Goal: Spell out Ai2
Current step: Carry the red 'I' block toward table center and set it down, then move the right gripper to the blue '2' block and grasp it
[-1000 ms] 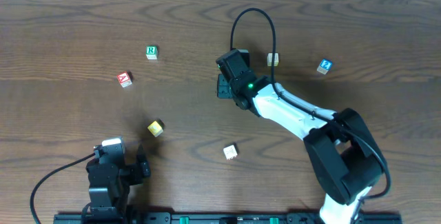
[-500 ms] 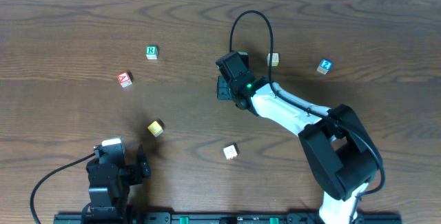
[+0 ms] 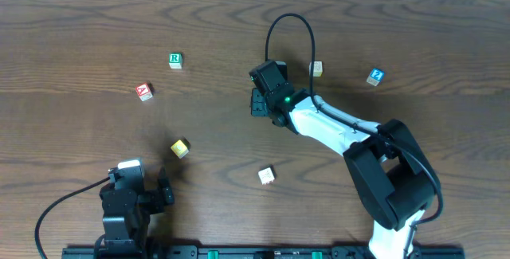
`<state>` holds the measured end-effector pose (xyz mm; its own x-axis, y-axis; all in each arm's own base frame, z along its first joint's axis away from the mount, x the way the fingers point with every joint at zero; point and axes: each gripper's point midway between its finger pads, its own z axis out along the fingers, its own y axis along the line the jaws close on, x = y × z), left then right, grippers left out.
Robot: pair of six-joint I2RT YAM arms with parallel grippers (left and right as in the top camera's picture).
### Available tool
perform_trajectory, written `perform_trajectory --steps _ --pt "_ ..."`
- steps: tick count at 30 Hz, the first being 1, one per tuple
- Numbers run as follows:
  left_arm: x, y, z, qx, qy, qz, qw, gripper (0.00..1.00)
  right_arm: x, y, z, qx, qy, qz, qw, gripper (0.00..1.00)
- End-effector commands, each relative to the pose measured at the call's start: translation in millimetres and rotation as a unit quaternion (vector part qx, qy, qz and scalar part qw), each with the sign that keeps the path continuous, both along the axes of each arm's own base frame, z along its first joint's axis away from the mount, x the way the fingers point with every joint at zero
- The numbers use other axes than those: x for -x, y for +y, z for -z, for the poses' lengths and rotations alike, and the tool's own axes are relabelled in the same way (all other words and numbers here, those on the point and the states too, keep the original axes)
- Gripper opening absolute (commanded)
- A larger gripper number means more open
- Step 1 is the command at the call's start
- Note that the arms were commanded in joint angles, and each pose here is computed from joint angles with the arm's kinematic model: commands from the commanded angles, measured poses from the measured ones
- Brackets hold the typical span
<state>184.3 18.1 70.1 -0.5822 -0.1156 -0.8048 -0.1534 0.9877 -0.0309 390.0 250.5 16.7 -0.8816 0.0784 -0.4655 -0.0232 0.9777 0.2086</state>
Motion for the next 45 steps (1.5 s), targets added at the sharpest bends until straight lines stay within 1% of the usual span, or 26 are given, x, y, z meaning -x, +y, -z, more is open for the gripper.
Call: perform_trajectory --steps 1,4,9,19,27,36,40,45 --pt "1.9 0.4 7.5 -0.004 0.010 0.002 1.000 0.95 -2.0 -3.7 4.4 0.003 0.000 0.005 1.000 0.47" --pt "1.9 0.5 7.5 -0.004 0.010 0.002 1.000 0.95 -4.0 -2.3 2.9 0.000 -0.004 0.005 1.000 0.46" --pt "1.9 0.4 7.5 -0.004 0.010 0.002 1.000 0.95 -6.3 -0.4 1.2 0.006 -0.014 -0.015 1.000 0.46" --pt "1.9 0.4 7.5 -0.004 0.010 0.002 1.000 0.95 -7.0 0.0 0.7 0.007 -0.017 -0.018 1.000 0.46" --pt "1.9 0.5 7.5 -0.004 0.010 0.002 1.000 0.95 -7.2 4.0 -0.4 0.008 -0.022 -0.042 0.999 0.51" --pt "1.9 0.5 7.5 -0.004 0.010 0.002 1.000 0.95 -7.2 4.1 -0.4 0.008 -0.021 -0.042 0.999 0.52" --pt "1.9 0.5 7.5 -0.004 0.010 0.002 1.000 0.95 -7.2 4.1 -0.4 0.008 -0.021 -0.042 0.999 0.54" --pt "1.9 0.4 7.5 -0.004 0.010 0.002 1.000 0.95 -5.8 8.3 -0.8 0.002 -0.020 -0.056 0.998 0.54"
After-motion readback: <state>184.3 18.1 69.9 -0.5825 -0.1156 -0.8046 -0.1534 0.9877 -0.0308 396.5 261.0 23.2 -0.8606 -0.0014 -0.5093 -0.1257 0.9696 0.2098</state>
